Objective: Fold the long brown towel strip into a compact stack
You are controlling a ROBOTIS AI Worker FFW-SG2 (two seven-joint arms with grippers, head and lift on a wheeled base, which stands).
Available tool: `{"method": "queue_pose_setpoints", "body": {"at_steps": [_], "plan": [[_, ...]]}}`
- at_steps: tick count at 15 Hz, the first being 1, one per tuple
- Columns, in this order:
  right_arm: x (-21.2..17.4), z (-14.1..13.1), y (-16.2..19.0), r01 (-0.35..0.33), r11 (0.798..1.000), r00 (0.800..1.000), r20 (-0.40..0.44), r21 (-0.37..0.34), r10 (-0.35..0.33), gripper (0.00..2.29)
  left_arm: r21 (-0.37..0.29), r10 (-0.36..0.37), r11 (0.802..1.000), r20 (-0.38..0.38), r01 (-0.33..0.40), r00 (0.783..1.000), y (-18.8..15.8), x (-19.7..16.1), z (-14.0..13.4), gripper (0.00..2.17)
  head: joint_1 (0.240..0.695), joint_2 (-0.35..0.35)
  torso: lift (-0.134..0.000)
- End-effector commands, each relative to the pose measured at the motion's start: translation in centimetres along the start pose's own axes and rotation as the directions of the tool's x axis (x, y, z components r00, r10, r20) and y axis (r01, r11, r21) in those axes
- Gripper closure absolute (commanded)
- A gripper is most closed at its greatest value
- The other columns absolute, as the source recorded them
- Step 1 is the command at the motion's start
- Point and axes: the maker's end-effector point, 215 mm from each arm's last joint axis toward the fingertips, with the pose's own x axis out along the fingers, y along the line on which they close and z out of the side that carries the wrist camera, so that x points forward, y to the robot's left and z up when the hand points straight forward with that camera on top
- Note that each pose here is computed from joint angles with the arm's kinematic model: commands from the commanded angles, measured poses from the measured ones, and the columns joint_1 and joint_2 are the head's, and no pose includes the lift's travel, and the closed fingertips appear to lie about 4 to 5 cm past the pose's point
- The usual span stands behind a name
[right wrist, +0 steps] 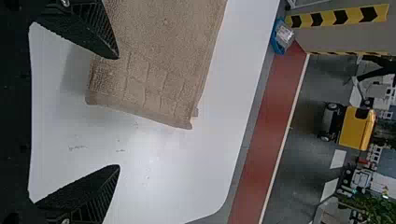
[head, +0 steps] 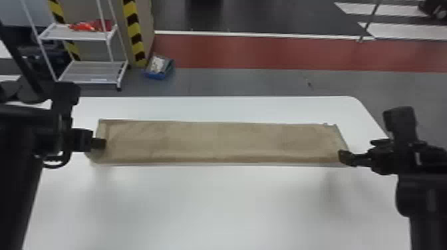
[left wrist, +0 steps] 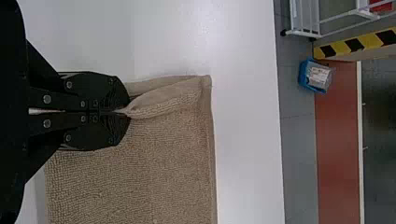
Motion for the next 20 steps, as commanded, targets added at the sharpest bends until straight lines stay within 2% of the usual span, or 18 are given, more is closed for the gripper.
{"method": "queue_pose_setpoints", "body": {"at_steps": [1,3,6,10,13,15,17,20], "plan": [[-0.3,-0.1,-0.1,0.004,1.000,1.000,-0.001,0.002,-0.004,0.03,-0.004,-0.018,1.000,0.008,0.018,1.000,-0.1,-1.0,0.2,2.14,0.695,-0.064,-0.123],[-0.5,0.0,-0.2,0.005,1.000,1.000,0.002,0.011,-0.005,0.03,-0.027,-0.036,0.999,0.006,0.036,0.999,0.9,-1.9,-0.5,2.14,0.695,-0.069,-0.123],[-0.9,0.3,-0.5,0.012,1.000,1.000,0.005,0.017,-0.012,0.03,-0.056,-0.040,0.998,0.028,0.042,0.999,1.1,-4.1,0.2,2.14,0.695,-0.060,-0.123],[-1.5,0.1,-0.6,0.014,1.000,1.000,0.007,0.025,-0.014,0.03,-0.084,-0.059,0.994,0.087,0.066,0.994,0.6,-7.8,4.5,2.14,0.695,-0.064,-0.123],[-1.6,0.3,-0.8,0.014,0.999,1.000,0.010,0.033,-0.015,0.03,-0.086,-0.083,0.992,0.128,0.094,0.988,-0.3,-10.5,6.1,2.14,0.695,-0.068,-0.123],[-1.6,0.5,-0.9,0.017,0.999,1.000,0.013,0.036,-0.017,0.03,-0.066,-0.095,0.992,0.151,0.106,0.984,-2.0,-11.8,7.0,2.14,0.695,-0.073,-0.123],[-1.7,0.3,-1.1,0.019,0.999,1.000,0.009,0.042,-0.020,0.03,-0.014,-0.127,0.991,0.186,0.132,0.974,-5.7,-12.6,8.5,2.14,0.695,-0.093,-0.123],[-2.0,-0.5,-1.5,0.020,0.999,1.000,0.007,0.049,-0.021,0.03,0.077,-0.203,0.979,0.233,0.190,0.951,-13.4,-13.9,11.9,2.14,0.695,-0.135,-0.123]]}}
